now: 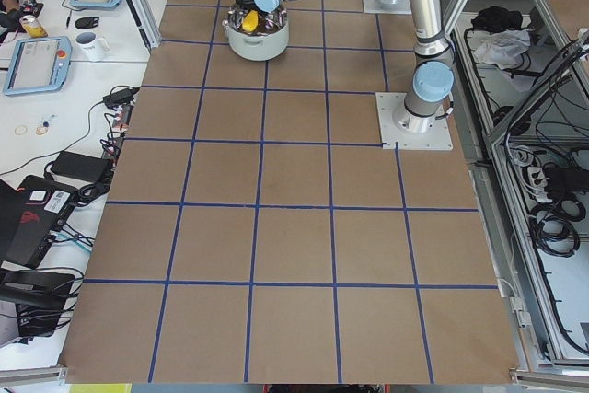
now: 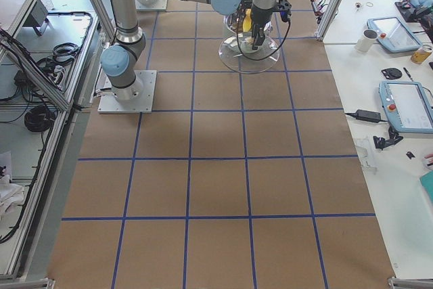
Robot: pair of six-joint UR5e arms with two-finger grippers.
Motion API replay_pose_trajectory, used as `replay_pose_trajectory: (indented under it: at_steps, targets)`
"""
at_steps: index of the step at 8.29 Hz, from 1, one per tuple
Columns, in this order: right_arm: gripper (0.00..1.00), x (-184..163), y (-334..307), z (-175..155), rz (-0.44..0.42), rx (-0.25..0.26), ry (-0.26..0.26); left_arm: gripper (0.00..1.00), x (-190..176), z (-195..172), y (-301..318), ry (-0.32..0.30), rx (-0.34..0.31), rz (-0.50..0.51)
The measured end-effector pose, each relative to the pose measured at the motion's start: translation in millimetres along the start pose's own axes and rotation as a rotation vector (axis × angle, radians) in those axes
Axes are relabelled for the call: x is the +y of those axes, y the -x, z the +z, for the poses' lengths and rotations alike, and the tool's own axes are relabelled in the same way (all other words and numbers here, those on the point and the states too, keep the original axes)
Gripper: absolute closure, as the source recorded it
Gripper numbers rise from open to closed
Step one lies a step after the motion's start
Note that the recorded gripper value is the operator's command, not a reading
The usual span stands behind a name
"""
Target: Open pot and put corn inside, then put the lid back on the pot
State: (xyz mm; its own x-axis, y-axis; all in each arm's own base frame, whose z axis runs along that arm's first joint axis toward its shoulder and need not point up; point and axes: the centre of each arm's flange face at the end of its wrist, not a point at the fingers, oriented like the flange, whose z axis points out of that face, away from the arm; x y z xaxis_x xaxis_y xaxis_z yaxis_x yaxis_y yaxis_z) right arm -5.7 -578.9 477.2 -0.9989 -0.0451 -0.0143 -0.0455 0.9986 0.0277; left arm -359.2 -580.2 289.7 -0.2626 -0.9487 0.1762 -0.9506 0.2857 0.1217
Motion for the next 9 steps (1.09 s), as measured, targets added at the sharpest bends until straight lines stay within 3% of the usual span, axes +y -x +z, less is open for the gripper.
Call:
replay_pose_trajectory:
  at_steps: [5, 6, 9]
  targets:
    - [0.72, -2, 10, -8, 0.001, -0.028, -0.028, 0.0, 1, -7, -1, 0.006, 0.018, 0.022]
    - [0.72, -2, 19, -10, 0.001, -0.027, -0.035, 0.0, 3, -18, -1, 0.008, 0.034, 0.073]
    - [0.71, -4, 48, -10, 0.044, -0.045, -0.041, 0.0, -4, -76, 0, -0.016, 0.099, 0.402]
